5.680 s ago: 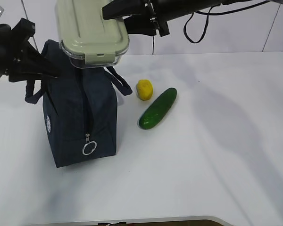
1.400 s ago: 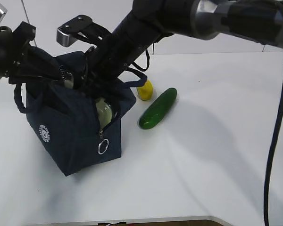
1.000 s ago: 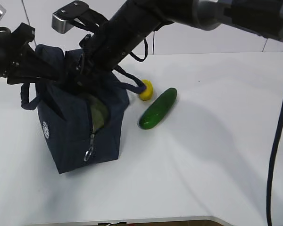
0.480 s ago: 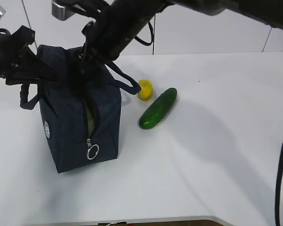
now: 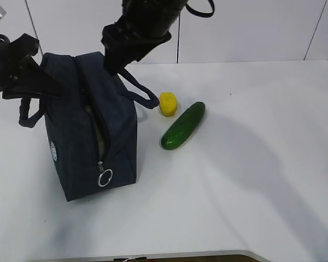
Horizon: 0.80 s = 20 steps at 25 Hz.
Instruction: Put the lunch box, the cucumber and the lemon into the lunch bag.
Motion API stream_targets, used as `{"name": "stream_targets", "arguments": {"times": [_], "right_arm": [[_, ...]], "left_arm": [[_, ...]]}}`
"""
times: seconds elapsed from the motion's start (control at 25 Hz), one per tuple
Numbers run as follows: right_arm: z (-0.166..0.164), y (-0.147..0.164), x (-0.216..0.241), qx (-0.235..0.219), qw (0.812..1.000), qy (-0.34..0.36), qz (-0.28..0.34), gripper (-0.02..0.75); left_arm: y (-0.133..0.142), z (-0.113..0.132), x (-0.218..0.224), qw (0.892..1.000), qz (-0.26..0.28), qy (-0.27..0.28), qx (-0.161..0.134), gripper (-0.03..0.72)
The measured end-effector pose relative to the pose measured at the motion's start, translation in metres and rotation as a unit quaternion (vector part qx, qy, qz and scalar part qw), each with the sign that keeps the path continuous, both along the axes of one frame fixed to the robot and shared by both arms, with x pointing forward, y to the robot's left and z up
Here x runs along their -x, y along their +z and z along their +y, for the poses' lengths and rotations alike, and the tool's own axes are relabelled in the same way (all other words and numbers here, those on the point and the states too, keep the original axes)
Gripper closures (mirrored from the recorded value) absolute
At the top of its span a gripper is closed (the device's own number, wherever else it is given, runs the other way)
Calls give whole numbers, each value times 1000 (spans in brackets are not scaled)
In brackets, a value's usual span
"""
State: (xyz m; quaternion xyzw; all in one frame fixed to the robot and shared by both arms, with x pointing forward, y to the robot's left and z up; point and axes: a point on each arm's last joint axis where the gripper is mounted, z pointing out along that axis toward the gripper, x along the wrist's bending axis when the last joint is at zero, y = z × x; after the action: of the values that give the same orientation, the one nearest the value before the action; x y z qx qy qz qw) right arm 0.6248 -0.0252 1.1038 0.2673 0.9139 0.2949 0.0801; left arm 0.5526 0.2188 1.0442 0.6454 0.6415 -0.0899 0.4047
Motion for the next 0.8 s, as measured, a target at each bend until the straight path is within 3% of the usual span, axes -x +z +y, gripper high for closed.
{"name": "stream_targets", "arguments": {"times": [0.16, 0.32, 0.56, 0.8], "right_arm": [[-27, -4, -12, 26, 989, -134, 49, 186], [-56, -6, -26, 53, 960, -271, 48, 214], [-74, -5, -35, 40, 900, -432, 37, 239], [-71, -29, -45, -6, 832, -547, 87, 239]], "left_arm": [[7, 1, 4, 1000, -16, -5, -5, 690], [8, 1, 5, 1000, -20, -8, -9, 691], [8, 2, 4, 1000, -22, -9, -15, 691], [8, 2, 3, 999, -26, -5, -19, 691]]}}
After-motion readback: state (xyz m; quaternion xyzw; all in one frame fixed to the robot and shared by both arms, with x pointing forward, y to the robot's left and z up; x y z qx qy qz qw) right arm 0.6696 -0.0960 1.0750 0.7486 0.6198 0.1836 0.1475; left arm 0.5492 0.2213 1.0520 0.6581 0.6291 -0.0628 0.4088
